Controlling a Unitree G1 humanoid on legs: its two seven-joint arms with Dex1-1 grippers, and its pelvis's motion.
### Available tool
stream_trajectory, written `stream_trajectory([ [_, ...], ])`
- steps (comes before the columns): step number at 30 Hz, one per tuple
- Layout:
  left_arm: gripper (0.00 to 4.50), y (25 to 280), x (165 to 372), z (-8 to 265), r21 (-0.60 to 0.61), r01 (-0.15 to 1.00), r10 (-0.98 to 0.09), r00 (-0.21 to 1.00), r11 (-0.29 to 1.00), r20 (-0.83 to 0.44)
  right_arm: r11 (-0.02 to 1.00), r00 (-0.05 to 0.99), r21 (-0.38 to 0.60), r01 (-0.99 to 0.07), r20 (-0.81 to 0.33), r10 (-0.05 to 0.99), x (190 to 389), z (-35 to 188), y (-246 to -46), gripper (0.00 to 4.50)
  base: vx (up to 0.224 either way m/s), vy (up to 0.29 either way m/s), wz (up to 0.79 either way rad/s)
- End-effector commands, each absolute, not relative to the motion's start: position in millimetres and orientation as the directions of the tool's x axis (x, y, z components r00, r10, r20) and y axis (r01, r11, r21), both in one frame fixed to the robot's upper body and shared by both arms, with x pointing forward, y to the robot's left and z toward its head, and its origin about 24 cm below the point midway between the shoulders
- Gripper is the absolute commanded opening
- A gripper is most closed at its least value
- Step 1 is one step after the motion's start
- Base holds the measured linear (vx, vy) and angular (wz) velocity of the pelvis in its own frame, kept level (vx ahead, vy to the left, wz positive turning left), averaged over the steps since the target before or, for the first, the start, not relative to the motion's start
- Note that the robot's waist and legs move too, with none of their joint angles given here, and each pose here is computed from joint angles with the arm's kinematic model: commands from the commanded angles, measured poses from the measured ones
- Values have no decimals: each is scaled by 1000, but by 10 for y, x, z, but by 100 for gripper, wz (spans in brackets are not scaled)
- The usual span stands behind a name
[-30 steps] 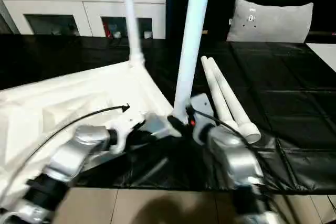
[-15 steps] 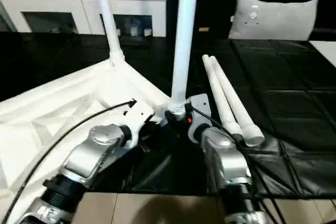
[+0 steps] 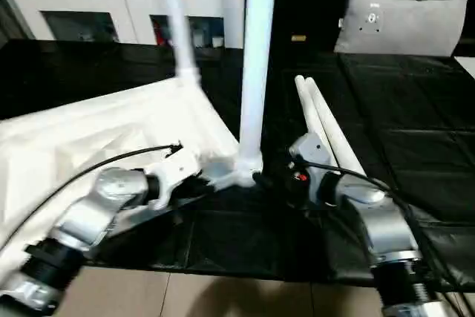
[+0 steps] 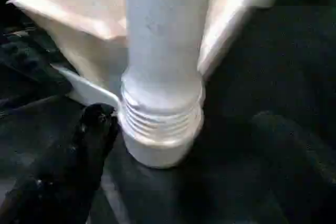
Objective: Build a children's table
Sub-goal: Rotate leg to tighten
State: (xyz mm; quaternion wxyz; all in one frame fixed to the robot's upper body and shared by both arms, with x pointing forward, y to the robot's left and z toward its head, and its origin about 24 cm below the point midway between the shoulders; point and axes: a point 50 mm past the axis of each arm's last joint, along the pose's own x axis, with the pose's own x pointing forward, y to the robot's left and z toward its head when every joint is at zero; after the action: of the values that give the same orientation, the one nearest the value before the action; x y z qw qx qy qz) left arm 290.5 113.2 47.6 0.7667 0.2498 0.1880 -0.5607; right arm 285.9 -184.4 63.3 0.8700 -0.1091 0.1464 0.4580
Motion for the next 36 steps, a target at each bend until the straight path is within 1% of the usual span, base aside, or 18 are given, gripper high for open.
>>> stream_trajectory([
  [1,0,1137,2788,318,117,986,-746,169,122,-644,480,474,-71,-875,-336,814,2842,727,-1794,445,0,0,0],
  [3,0,1189,2762,331,115,993,-744,106,39,-660,418,410,-57,-907,-352,842,2813,724,-1780,416,0,0,0],
  [4,0,1193,2761,332,114,993,-743,101,34,-662,413,405,-56,-909,-353,843,2811,723,-1778,408,0,0,0],
  [6,0,1231,2742,354,102,994,-741,43,-35,-670,357,344,-35,-933,-372,862,2781,699,-1759,396,0,0,0],
  [7,0,1231,2742,354,102,994,-741,43,-35,-670,357,344,-35,-933,-372,862,2781,699,-1759,396,0,0,0],
  [8,0,1247,2732,373,93,992,-736,-2,-89,-677,316,298,-17,-949,-383,874,2755,669,-1734,371,0,0,0],
  [11,0,1251,2725,384,85,988,-734,-36,-127,-678,293,272,-4,-956,-382,883,2746,651,-1718,356,0,0,0],
  [13,0,1240,2712,390,74,985,-736,-65,-154,-674,281,258,5,-960,-380,888,2747,642,-1706,329,0,0,0],
  [16,0,1211,2694,399,70,981,-742,-88,-179,-665,268,245,10,-963,-376,894,2749,637,-1682,310,0,0,0],
  [17,0,1207,2691,397,69,981,-742,-92,-183,-664,264,241,11,-964,-375,895,2748,635,-1673,287,0,0,0],
  [19,0,1198,2685,388,65,979,-741,-100,-191,-664,250,226,16,-968,-373,900,2739,624,-1646,279,0,0,0],
  [29,0,1217,2677,354,56,983,-743,-93,-172,-663,215,177,64,-975,-366,913,2653,559,-1596,272,0,0,0],
  [31,0,1219,2674,338,52,989,-750,-69,-136,-658,217,174,85,-972,-352,919,2616,532,-1574,272,0,0,0],
  [32,0,1209,2671,325,46,994,-758,-44,-98,-650,233,189,103,-967,-326,926,2597,523,-1542,272,0,0,0],
  [33,0,1206,2670,323,44,995,-760,-40,-91,-648,237,192,107,-966,-321,927,2595,522,-1535,272,0,0,0],
  [34,0,1165,2669,323,33,999,-777,-5,-33,-629,274,229,123,-954,-291,929,2598,518,-1482,272,0,0,0],
  [35,0,1115,2669,323,20,999,-791,35,28,-610,334,290,128,-934,-277,916,2626,497,-1430,272,0,0,0],
  [36,0,1089,2671,323,18,998,-796,54,54,-603,366,321,127,-922,-276,906,2645,480,-1407,272,0,0,0],
])
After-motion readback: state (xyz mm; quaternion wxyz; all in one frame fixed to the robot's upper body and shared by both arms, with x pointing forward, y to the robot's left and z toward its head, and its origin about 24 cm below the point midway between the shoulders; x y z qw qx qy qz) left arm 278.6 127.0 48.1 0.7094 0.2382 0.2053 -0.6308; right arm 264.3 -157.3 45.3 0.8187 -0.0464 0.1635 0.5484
